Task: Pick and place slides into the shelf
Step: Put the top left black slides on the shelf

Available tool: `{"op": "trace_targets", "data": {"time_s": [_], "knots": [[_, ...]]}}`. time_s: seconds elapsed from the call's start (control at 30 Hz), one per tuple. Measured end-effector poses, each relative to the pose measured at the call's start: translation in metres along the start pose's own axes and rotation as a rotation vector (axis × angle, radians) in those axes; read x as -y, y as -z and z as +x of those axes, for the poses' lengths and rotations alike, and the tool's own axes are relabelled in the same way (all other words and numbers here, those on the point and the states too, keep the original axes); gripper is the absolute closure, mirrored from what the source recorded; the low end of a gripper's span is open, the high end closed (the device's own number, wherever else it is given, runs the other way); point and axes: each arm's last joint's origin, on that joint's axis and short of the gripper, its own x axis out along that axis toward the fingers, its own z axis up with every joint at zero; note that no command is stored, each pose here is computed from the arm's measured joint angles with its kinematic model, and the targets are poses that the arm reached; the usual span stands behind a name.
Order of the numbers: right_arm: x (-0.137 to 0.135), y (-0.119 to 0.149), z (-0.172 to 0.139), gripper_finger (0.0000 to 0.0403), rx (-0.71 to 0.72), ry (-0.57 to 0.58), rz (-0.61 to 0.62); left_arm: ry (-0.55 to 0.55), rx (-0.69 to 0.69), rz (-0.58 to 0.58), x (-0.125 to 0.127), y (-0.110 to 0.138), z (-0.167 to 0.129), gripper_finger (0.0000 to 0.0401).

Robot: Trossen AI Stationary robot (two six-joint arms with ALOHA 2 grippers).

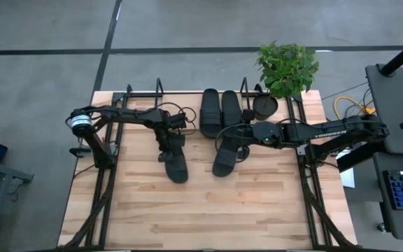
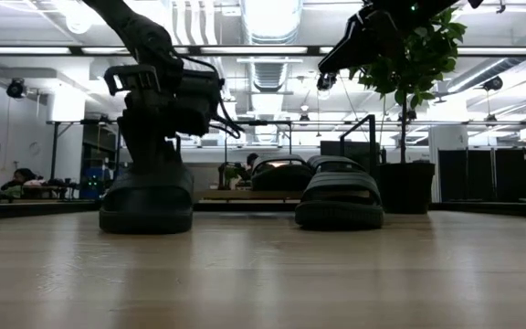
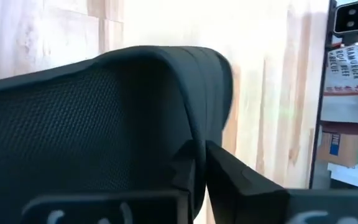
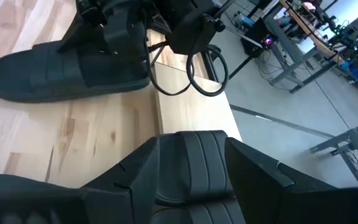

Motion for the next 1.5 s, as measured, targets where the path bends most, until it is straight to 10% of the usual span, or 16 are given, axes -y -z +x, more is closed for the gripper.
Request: {"op": "trace_targets", "data": {"time_s": [0.23,0.83,1.5], "knots": [[-0.013,-0.014,-0.008,0.023,0.108,-0.02,-0.117,0.065,0.034,0.006,0.019,0.001,-0.022,0.0399],[-0.095,-0.036,-0.026,0.0245,0.273,0.011,-0.753,0.133,0.633,0.219,0.1,-0.012,-0.122,0.0401],[-0.109,-0.064,0.007,0.0213,0.225,0.223,-1.104,0.078,0.679,0.223,0.102,-0.011,-0.126,0.0401]]}}
